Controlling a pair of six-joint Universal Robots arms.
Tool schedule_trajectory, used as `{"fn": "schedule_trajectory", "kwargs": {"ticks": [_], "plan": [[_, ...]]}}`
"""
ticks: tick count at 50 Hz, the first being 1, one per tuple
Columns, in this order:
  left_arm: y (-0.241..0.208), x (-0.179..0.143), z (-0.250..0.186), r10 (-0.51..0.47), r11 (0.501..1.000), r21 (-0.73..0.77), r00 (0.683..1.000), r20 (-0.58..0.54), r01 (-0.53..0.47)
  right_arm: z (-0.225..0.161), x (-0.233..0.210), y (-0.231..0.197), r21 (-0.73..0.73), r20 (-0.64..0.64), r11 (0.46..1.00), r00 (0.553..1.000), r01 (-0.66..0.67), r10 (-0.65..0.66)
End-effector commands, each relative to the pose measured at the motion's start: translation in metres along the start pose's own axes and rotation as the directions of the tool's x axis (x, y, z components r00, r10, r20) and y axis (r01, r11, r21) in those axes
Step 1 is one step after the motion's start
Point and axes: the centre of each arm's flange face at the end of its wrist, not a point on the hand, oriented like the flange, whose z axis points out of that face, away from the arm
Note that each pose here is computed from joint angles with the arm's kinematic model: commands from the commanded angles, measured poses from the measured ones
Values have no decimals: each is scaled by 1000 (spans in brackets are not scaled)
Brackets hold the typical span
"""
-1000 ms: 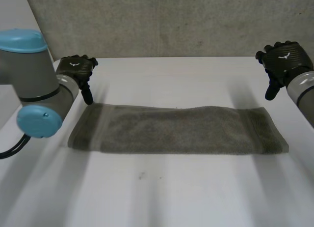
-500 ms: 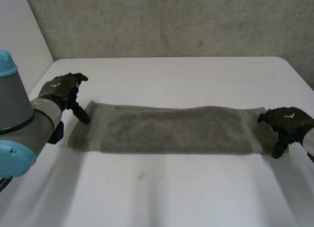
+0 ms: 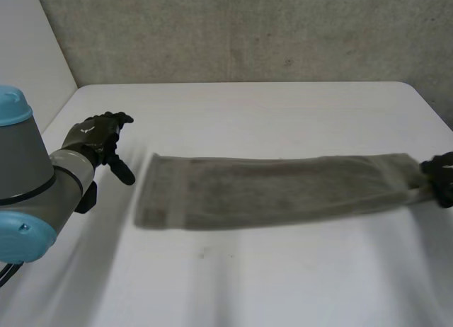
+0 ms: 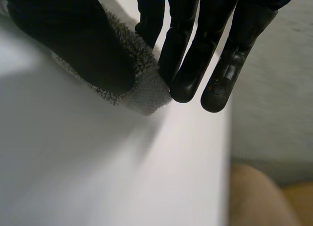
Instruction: Fold the towel.
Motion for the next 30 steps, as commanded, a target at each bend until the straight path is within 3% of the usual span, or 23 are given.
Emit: {"fn": "schedule_trajectory", "kwargs": {"ticks": [1, 4, 6, 9, 11, 12, 14, 17, 19, 20, 22, 25, 28, 30], "plan": [[0, 0, -1, 0, 1000, 1, 1000, -1, 0, 10, 49, 7, -135, -228, 961, 936, 243, -268], [-1, 0, -1, 0, 1000, 2, 1000, 1, 0, 11, 41, -8, -60, -207, 961, 938, 271, -278], [-1, -1, -1, -1, 1000, 2, 1000, 3, 1, 2, 21, -50, 103, -186, 961, 954, 258, -236], [-1, -2, 0, -1, 1000, 2, 1000, 5, 1, -6, 10, -74, 192, -172, 952, 963, 237, -205], [-1, -2, 0, -3, 1000, 3, 1000, 6, 3, -26, -18, -119, 358, -124, 913, 979, 197, -163], [-1, -2, 0, -3, 1000, 3, 1000, 6, 3, -26, -18, -119, 359, -124, 912, 979, 197, -163], [-1, -2, 0, -1, 1000, 3, 1000, 6, 1, -51, -62, -158, 526, -45, 832, 983, 176, -180], [0, -1, -1, -1, 1000, 1, 1000, 5, 1, -66, -87, -172, 597, 0, 784, 977, 170, -211], [0, -1, -1, -1, 1000, 1, 1000, 5, 1, -96, -151, -183, 701, 133, 700, 941, 132, -310], [0, -1, -1, -1, 1000, 1, 1000, 4, 1, -96, -152, -183, 702, 133, 700, 941, 132, -311], [0, 0, -1, -2, 1000, -1, 1000, 2, 2, -125, -208, -184, 770, 255, 634, 877, 71, -407], [1, 1, -1, 1, 1000, -4, 1000, -1, -1, -136, -230, -181, 785, 294, 617, 845, 52, -446], [4, 2, -1, 2, 1000, -12, 1000, -3, -2, -151, -277, -161, 793, 381, 610, 767, 17, -516], [5, 2, -1, 2, 1000, -15, 1000, -3, -3, -154, -285, -157, 793, 395, 610, 753, 11, -526]]}}
